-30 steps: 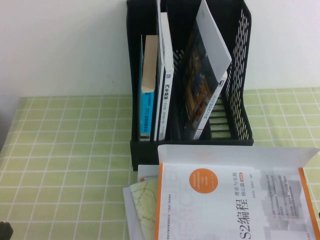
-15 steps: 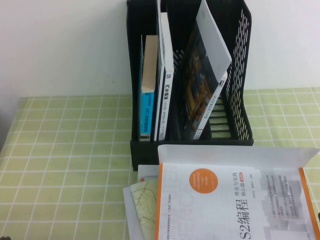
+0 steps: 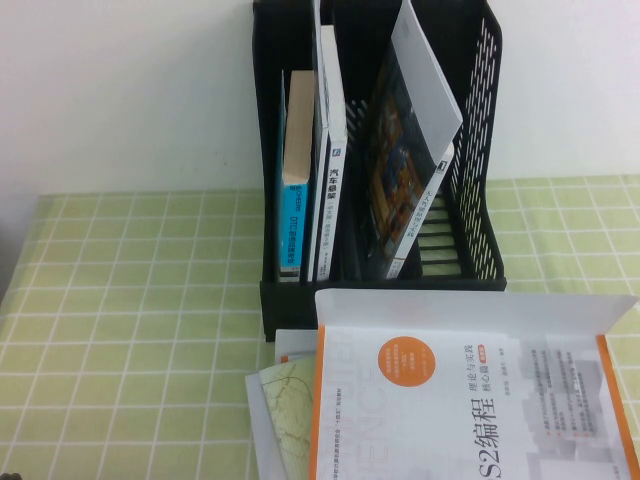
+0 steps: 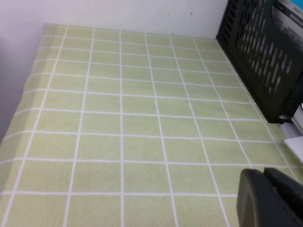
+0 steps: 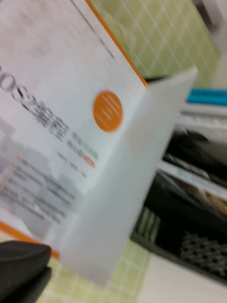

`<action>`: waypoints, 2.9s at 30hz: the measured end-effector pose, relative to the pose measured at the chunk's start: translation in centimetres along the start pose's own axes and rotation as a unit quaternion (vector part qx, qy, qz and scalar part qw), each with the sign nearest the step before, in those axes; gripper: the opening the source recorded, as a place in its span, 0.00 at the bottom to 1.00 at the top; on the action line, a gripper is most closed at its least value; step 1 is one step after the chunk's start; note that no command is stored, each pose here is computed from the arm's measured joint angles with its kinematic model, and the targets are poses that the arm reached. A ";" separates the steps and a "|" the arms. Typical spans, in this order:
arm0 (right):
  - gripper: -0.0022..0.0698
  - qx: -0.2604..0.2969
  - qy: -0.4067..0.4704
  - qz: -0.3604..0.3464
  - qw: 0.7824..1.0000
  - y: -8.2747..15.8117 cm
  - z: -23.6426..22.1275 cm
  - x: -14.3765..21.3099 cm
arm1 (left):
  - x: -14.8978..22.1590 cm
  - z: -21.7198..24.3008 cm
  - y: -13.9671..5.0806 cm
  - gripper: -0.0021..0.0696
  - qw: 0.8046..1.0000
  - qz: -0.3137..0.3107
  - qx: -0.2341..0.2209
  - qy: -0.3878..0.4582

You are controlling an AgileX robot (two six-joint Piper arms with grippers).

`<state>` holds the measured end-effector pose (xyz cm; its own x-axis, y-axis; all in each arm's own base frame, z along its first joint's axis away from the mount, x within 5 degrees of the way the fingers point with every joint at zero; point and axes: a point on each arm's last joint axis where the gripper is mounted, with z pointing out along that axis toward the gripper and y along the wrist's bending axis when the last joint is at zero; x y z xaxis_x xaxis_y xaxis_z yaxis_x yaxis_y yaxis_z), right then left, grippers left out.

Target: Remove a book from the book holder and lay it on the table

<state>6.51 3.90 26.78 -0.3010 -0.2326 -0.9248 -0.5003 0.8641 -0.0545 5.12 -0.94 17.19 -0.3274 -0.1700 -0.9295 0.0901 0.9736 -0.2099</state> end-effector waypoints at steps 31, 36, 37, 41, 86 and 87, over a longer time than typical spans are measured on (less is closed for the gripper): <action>0.03 0.234 -0.087 0.161 0.955 -1.4 1.5 9.2 | 0.0 0.0 0.0 0.03 1.000 -0.002 0.001 0.000; 0.03 0.218 -0.088 0.161 0.959 -1.2 1.6 9.1 | 0.0 0.0 0.0 0.03 1.000 -0.002 0.001 0.000; 0.03 0.217 -0.089 0.162 0.959 -1.2 1.6 9.1 | 0.0 0.0 0.0 0.03 1.000 -0.002 0.001 0.000; 0.03 0.205 -0.107 0.192 0.954 -1.1 1.6 8.9 | 0.0 0.0 0.0 0.03 1.000 -0.002 0.001 0.000; 0.03 0.213 -0.008 0.101 0.972 -1.8 1.1 10.6 | 0.0 0.0 0.0 0.03 1.000 -0.002 0.001 0.000; 0.03 0.213 -0.008 0.101 0.972 -1.8 1.1 10.6 | 0.0 0.0 0.0 0.03 1.000 -0.002 0.001 0.000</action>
<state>5.10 0.35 16.66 -0.3445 -0.0352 -0.9381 -0.0492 0.9986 -0.0194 5.12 -0.96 17.19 -0.3280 -0.1738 -0.9285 0.0911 0.9725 -0.2142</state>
